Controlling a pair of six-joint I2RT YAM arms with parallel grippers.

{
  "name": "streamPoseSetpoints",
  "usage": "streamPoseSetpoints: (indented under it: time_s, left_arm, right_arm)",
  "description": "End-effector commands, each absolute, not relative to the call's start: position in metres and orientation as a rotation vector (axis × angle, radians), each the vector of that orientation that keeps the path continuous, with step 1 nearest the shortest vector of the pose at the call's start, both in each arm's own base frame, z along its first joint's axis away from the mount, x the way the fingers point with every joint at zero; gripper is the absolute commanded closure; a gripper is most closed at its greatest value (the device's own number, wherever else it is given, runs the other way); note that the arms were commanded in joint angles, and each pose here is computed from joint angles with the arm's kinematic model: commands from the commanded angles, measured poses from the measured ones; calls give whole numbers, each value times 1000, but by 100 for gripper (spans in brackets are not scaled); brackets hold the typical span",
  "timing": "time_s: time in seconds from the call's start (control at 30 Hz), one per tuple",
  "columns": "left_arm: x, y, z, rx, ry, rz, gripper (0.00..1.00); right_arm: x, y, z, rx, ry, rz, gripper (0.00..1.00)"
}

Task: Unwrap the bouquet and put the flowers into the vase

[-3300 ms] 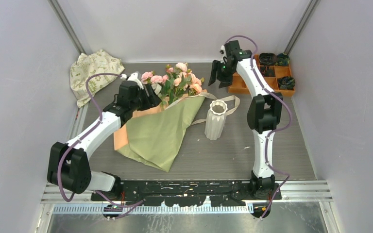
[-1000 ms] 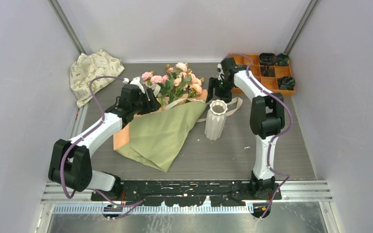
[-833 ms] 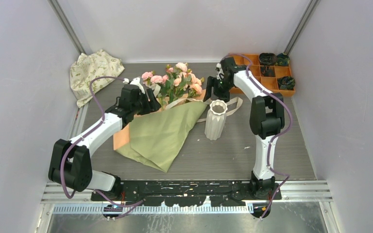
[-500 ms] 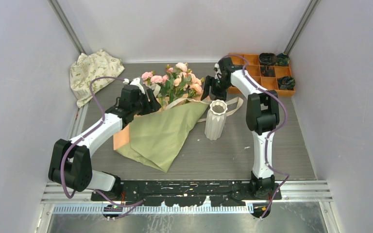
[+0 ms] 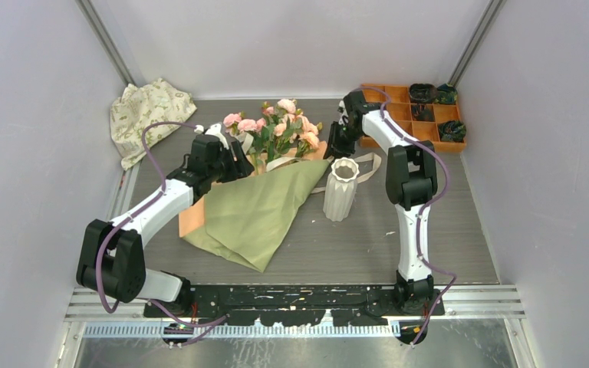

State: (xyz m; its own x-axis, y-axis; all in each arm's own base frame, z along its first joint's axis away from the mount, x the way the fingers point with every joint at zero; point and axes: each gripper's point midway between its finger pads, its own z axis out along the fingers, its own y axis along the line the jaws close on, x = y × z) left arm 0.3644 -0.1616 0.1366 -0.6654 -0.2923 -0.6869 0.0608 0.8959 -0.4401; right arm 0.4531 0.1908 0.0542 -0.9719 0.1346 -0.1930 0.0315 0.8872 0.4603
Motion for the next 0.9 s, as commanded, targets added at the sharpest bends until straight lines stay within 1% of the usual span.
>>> streamPoseSetpoints:
  time_s: [0.0, 0.07, 0.13, 0.5, 0.63, 0.77, 0.87]
  left_arm:
    - [371, -165, 144, -133, 2197, -569, 37]
    - [371, -165, 144, -133, 2199, -569, 37]
    - [371, -165, 142, -133, 2202, -571, 37]
    - [372, -167, 132, -137, 2229, -573, 37]
    - [372, -166, 127, -141, 2245, -568, 37]
    - [371, -160, 119, -170, 2271, -535, 37]
    - [372, -155, 112, -206, 2306, -514, 37]
  right_arm:
    - [476, 186, 86, 122, 2723, 628, 71]
    - [480, 180, 88, 142, 2708, 596, 79]
    - [483, 174, 90, 161, 2696, 568, 84]
    - [487, 137, 109, 260, 2607, 439, 92]
    - [485, 115, 119, 296, 2575, 370, 99]
    - [483, 87, 146, 351, 2486, 250, 99]
    - [478, 55, 178, 423, 2381, 84, 99]
